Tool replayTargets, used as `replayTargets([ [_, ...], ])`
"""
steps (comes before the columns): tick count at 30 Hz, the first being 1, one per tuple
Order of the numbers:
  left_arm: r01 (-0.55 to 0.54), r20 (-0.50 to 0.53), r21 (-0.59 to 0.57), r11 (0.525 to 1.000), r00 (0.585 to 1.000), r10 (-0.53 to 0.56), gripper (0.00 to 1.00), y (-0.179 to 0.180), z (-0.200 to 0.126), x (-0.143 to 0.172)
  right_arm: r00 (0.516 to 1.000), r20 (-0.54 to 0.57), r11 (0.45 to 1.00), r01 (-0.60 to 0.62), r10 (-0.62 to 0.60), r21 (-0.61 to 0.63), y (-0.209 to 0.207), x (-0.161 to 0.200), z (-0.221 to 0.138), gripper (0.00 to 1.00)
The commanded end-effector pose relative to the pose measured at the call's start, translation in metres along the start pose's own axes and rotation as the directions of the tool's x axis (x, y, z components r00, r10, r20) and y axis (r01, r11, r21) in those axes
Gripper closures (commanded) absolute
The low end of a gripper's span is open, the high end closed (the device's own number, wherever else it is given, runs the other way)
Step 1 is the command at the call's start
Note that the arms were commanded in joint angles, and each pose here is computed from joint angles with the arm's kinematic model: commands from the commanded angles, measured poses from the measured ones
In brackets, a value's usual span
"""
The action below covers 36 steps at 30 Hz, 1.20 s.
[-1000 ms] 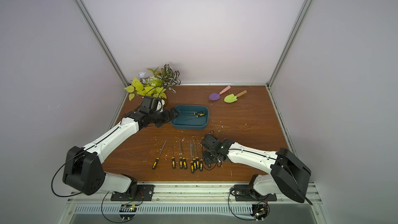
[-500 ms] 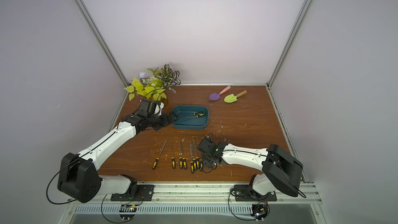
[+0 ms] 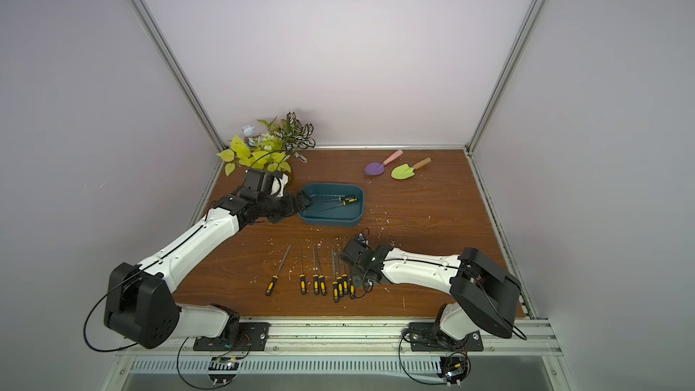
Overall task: Put the file tool into the storage box
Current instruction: Pick up the file tool from the center of the board, then place the file tool in the storage box.
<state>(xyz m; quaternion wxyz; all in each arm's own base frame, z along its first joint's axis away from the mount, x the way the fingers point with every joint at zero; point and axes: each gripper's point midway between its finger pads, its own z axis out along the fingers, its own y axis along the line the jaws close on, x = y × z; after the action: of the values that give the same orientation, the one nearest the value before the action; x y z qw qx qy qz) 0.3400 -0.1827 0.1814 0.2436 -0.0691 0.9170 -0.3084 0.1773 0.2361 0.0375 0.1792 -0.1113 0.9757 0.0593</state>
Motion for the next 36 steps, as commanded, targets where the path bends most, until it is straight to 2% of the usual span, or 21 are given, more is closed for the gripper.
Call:
replayTargets([
  [1,-0.048,0.011,0.020,0.999,0.999,0.048,0.00,-0.014,-0.005,-0.007,0.990,0.142,1.000,-0.013,0.016,-0.021,0.003,-0.038,-0.036,0.89],
  [6,-0.073,0.024,0.033,0.997,0.997,0.073,0.01,-0.023,-0.003,-0.019,0.964,0.266,0.996,0.027,-0.003,-0.087,0.006,-0.081,-0.073,0.89],
  [11,-0.089,0.040,0.038,0.995,0.995,0.088,0.01,-0.030,-0.003,-0.030,0.940,0.338,0.982,0.111,-0.054,-0.154,0.011,-0.130,-0.099,0.89],
  [18,-0.086,0.057,0.022,0.996,0.995,0.084,0.00,-0.027,-0.005,-0.034,0.893,0.382,0.941,0.309,-0.236,-0.140,0.026,-0.198,-0.102,0.90],
  [22,-0.012,0.051,0.024,1.000,0.999,0.011,0.01,-0.016,-0.005,-0.038,0.860,0.386,0.913,0.396,-0.333,-0.095,0.029,-0.236,-0.087,0.90],
  [26,0.089,0.078,0.005,0.996,0.993,-0.089,0.00,0.007,-0.013,-0.047,0.807,0.380,0.862,0.505,-0.452,-0.046,0.032,-0.265,-0.064,0.91],
  [32,0.093,0.123,-0.039,0.995,0.989,-0.088,0.00,0.017,-0.029,-0.049,0.743,0.243,0.768,0.641,-0.623,0.010,0.034,-0.280,-0.010,0.94],
  [36,0.118,0.127,-0.050,0.992,0.986,-0.111,0.01,0.020,-0.031,-0.045,0.720,0.171,0.730,0.684,-0.673,-0.009,0.036,-0.272,0.024,0.95],
])
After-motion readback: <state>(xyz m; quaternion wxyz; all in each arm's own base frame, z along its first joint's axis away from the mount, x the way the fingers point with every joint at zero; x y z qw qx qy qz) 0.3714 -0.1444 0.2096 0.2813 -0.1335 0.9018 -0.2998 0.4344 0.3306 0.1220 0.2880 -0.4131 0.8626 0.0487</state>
